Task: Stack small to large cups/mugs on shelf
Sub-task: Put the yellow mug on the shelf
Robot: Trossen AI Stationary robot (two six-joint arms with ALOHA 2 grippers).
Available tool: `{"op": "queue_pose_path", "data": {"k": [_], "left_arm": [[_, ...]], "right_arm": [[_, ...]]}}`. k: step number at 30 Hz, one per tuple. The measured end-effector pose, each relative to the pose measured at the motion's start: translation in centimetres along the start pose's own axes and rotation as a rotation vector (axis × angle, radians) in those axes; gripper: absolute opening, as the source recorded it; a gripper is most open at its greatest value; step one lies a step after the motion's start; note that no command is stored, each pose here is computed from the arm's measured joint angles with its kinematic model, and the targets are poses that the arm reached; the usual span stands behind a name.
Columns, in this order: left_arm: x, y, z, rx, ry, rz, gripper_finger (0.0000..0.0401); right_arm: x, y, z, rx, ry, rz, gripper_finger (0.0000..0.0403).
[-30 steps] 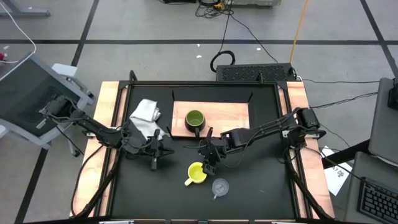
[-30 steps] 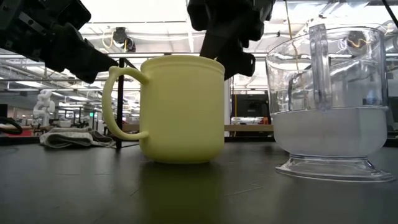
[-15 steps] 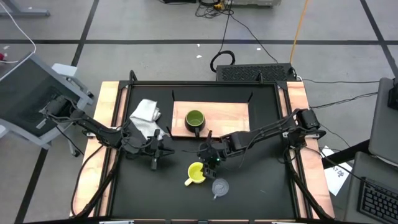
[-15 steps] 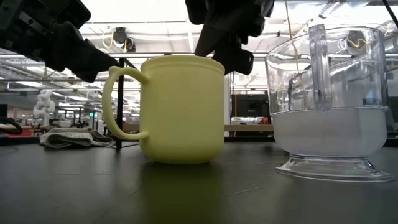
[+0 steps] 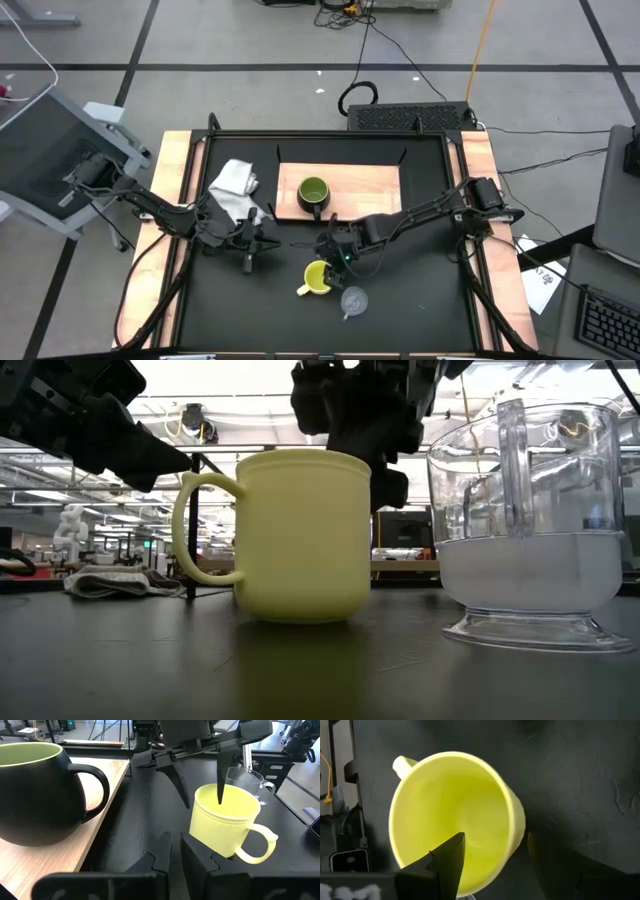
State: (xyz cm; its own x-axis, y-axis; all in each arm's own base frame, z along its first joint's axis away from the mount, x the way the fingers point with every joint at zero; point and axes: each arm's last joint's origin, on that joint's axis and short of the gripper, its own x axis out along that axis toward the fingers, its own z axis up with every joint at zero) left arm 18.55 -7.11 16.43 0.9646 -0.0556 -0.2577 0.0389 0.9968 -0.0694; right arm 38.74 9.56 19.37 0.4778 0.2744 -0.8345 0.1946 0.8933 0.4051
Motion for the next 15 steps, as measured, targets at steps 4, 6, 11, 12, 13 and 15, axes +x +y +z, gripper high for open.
{"op": "queue_pose_path", "data": {"k": [4,6,11,12,13,15], "left_arm": [[0.0,0.0,0.0,0.0,0.0,0.0,0.004],[0.0,0.0,0.0,0.0,0.0,0.0,0.004],[0.0,0.0,0.0,-0.001,0.0,0.0,0.004],[0.0,0.0,0.0,-0.002,0.0,0.0,0.004],[0.0,0.0,0.0,-0.002,0.0,0.0,0.004],[0.0,0.0,0.0,-0.002,0.0,0.0,0.004]], "right_arm": [[0.0,-0.01,0.01,-0.031,0.0,0.0,0.0175],[-0.01,-0.06,0.04,-0.044,-0.001,0.0,0.0146],[-0.06,-0.32,0.25,-0.101,-0.006,-0.001,0.0054],[-0.07,-0.36,0.29,-0.116,-0.008,-0.001,0.0034],[-0.08,-0.4,0.32,-0.129,-0.009,-0.003,0.0018],[-0.1,-0.42,0.45,-0.147,-0.018,0.002,0.001]]}}
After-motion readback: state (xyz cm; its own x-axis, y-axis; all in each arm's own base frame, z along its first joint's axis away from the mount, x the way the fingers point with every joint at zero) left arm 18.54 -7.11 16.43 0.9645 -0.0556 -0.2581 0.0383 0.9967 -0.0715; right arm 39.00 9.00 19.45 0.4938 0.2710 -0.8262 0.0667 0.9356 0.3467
